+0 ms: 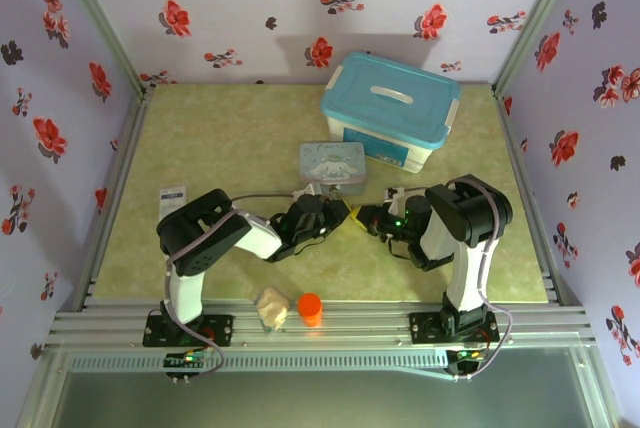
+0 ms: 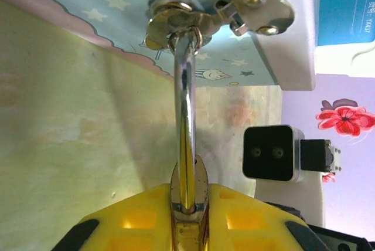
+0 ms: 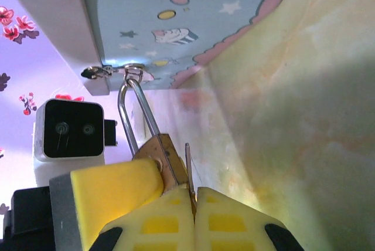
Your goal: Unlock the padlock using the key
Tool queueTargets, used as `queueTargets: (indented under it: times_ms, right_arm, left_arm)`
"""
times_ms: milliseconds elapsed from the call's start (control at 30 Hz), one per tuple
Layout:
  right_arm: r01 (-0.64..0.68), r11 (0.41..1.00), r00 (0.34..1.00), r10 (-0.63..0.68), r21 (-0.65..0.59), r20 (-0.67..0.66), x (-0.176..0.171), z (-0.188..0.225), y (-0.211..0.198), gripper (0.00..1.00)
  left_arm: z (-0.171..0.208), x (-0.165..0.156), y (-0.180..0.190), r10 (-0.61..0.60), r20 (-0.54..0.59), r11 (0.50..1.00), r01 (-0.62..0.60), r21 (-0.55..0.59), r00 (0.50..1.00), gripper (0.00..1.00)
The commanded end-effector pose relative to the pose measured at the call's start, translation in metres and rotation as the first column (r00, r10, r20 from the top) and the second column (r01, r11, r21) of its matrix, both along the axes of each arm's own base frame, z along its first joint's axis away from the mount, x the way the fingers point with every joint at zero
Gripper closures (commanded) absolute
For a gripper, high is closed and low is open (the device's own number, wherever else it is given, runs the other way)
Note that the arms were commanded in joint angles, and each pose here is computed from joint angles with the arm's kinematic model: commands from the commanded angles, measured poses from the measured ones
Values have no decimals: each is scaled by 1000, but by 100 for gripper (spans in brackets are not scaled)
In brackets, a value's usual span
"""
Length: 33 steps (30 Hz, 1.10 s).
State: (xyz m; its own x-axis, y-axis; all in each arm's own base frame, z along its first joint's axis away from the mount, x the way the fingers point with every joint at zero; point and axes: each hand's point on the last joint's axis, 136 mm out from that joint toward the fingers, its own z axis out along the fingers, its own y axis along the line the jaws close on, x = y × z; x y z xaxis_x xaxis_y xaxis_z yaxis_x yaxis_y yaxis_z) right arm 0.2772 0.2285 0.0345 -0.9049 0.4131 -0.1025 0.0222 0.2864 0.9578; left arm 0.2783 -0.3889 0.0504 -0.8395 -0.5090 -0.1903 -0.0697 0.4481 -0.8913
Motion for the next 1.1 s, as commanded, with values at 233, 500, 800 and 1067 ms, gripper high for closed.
queueTargets:
  times_ms: [233,500,800,1067]
  right_arm:
    - [41,998,999,-42,-47,-29,-6,-11,-5,100]
    - [14,998,1000,-14,-62,8,-26,-4,-14,100]
    - [-138,990,981,136,9,139,-43,37,1,100]
    - [-277,959,931,284,-65,231,-68,70,22,100]
  left_arm:
    - [16,1,-3,-35,37,999,36,-15,999,86]
    - [25,5,4,-47,73,995,41,89,996,71]
    - [34,-7,5,-74,94,993,66,94,993,59]
    - [94,-26,13,-111,297,992,126,-30,948,61]
